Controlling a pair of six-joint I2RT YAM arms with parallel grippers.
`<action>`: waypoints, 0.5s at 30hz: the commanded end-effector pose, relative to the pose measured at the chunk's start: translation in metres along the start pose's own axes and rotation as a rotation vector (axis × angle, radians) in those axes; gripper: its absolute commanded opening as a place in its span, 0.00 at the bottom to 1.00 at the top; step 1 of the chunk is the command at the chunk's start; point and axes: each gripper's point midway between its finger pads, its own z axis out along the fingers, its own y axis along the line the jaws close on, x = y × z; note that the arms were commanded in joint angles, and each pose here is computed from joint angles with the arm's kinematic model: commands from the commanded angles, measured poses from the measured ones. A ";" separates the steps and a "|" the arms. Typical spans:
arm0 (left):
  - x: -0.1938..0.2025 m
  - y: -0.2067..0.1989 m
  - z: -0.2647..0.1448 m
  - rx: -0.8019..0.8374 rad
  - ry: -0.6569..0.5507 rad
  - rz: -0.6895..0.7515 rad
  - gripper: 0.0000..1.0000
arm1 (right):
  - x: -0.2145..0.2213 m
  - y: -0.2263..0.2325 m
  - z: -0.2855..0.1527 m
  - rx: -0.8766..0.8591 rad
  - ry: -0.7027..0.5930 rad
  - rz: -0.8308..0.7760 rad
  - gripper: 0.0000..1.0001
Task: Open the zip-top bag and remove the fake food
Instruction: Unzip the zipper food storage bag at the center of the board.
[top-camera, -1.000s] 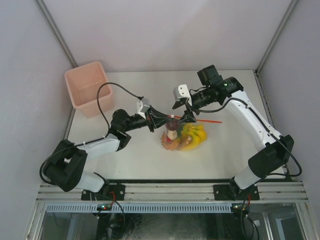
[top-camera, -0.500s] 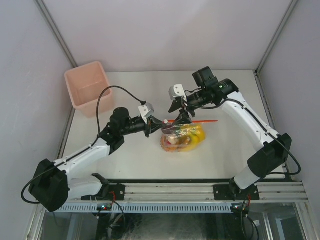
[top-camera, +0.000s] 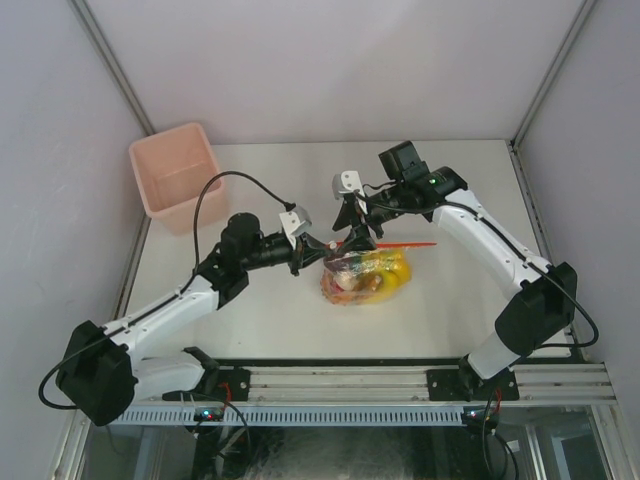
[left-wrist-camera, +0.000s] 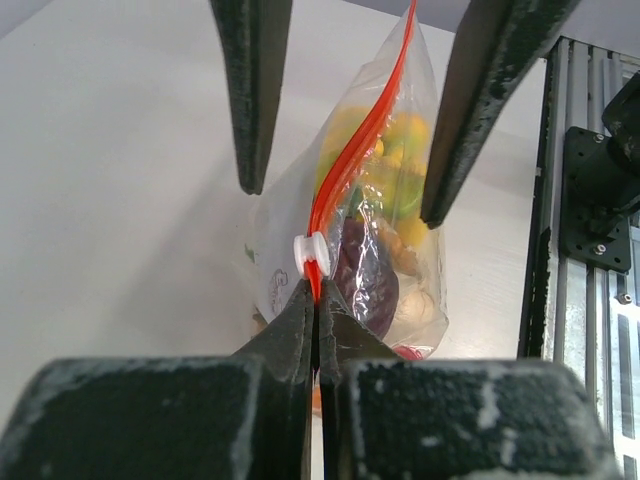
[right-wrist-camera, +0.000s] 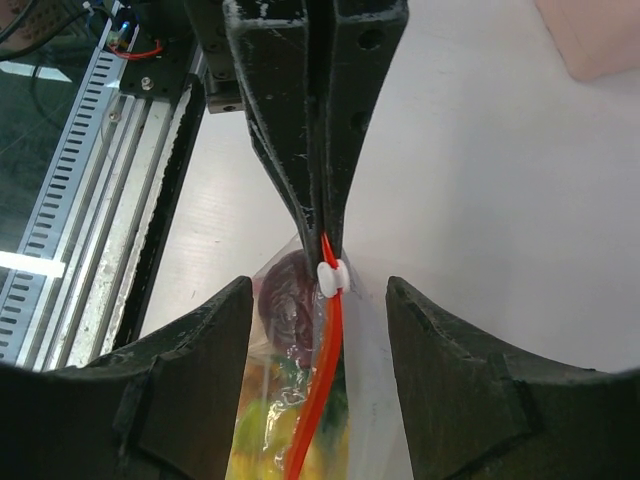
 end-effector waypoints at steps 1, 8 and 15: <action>-0.042 -0.014 -0.004 0.042 -0.100 0.116 0.00 | -0.016 -0.003 0.000 0.007 -0.044 -0.023 0.55; -0.054 -0.020 -0.005 0.054 -0.140 0.163 0.00 | -0.013 0.000 0.002 0.000 -0.049 -0.022 0.50; -0.057 -0.020 -0.003 0.047 -0.143 0.179 0.00 | -0.011 0.002 0.003 0.000 -0.050 -0.025 0.33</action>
